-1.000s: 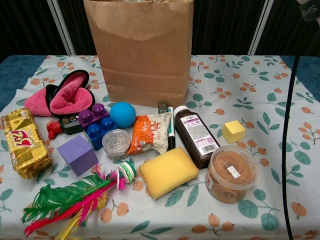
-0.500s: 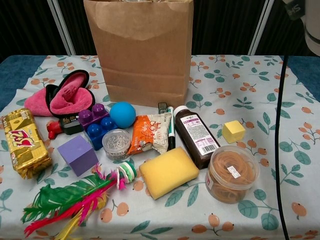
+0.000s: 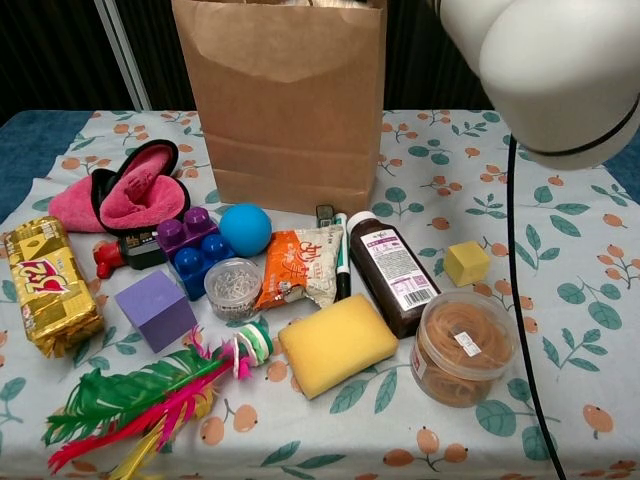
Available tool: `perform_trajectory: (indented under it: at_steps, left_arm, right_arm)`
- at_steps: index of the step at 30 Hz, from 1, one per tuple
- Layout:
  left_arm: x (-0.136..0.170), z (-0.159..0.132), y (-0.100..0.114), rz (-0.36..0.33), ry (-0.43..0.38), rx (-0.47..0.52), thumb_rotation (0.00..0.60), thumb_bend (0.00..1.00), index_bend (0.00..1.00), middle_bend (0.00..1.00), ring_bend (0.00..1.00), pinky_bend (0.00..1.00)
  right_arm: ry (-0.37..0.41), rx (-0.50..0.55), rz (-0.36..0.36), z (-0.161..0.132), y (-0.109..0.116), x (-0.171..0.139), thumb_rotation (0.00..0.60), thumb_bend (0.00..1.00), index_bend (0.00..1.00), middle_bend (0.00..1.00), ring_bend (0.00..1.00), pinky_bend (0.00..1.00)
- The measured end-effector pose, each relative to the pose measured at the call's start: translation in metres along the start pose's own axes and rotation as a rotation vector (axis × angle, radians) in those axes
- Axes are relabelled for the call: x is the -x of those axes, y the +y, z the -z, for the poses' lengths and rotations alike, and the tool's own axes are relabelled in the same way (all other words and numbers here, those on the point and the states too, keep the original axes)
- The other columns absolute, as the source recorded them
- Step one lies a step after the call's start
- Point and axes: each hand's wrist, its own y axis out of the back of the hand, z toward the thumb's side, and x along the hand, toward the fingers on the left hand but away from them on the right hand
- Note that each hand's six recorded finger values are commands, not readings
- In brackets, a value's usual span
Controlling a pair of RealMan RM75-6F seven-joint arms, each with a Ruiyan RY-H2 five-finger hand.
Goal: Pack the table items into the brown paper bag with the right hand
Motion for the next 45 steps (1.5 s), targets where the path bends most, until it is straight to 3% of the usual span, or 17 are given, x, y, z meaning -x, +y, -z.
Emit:
perform_trajectory:
  at_steps: [5, 14, 18, 22, 26, 33, 39, 45]
  left_arm:
    - [0.000, -0.002, 0.001, -0.005, -0.007, -0.002, 0.600, 0.11, 0.26, 0.27, 0.17, 0.25]
    - [-0.001, -0.009, 0.002, -0.010, -0.026, 0.002, 0.600, 0.11, 0.26, 0.27, 0.17, 0.25]
    - [0.000, -0.012, 0.003, -0.015, -0.032, 0.002, 0.600, 0.11, 0.26, 0.27, 0.17, 0.25]
    - [0.001, -0.015, 0.002, -0.011, -0.035, 0.000, 0.600, 0.11, 0.26, 0.27, 0.17, 0.25]
    - [0.001, -0.019, 0.001, -0.005, -0.044, 0.000, 0.600, 0.11, 0.26, 0.27, 0.17, 0.25]
    - [0.002, -0.024, -0.001, 0.001, -0.050, -0.004, 0.600, 0.11, 0.26, 0.27, 0.17, 0.25]
    - [0.004, -0.023, -0.002, 0.008, -0.036, -0.004, 0.600, 0.11, 0.26, 0.27, 0.17, 0.25]
    - [0.005, -0.023, -0.002, 0.006, -0.034, -0.007, 0.600, 0.11, 0.26, 0.27, 0.17, 0.25]
  right_arm:
    - [0.025, 0.032, 0.025, -0.011, 0.005, -0.001, 0.600, 0.12, 0.02, 0.14, 0.00, 0.00]
    - [0.081, 0.137, 0.161, -0.027, 0.065, -0.005, 0.600, 0.14, 0.02, 0.14, 0.00, 0.00]
    - [0.105, 0.161, 0.184, -0.021, 0.087, -0.020, 0.600, 0.14, 0.02, 0.15, 0.00, 0.00]
    - [0.109, 0.130, 0.152, 0.003, 0.092, -0.047, 0.600, 0.11, 0.06, 0.18, 0.04, 0.00]
    - [0.054, 0.059, 0.055, 0.048, 0.085, -0.087, 0.600, 0.10, 0.11, 0.21, 0.07, 0.00]
    - [-0.090, -0.076, -0.186, 0.143, 0.056, -0.164, 0.600, 0.08, 0.14, 0.23, 0.09, 0.00]
    - [-0.062, -0.115, -0.427, 0.154, 0.021, -0.206, 0.600, 0.00, 0.14, 0.22, 0.06, 0.00]
    - [0.037, -0.139, -0.659, 0.131, -0.008, -0.250, 0.600, 0.00, 0.14, 0.21, 0.06, 0.00]
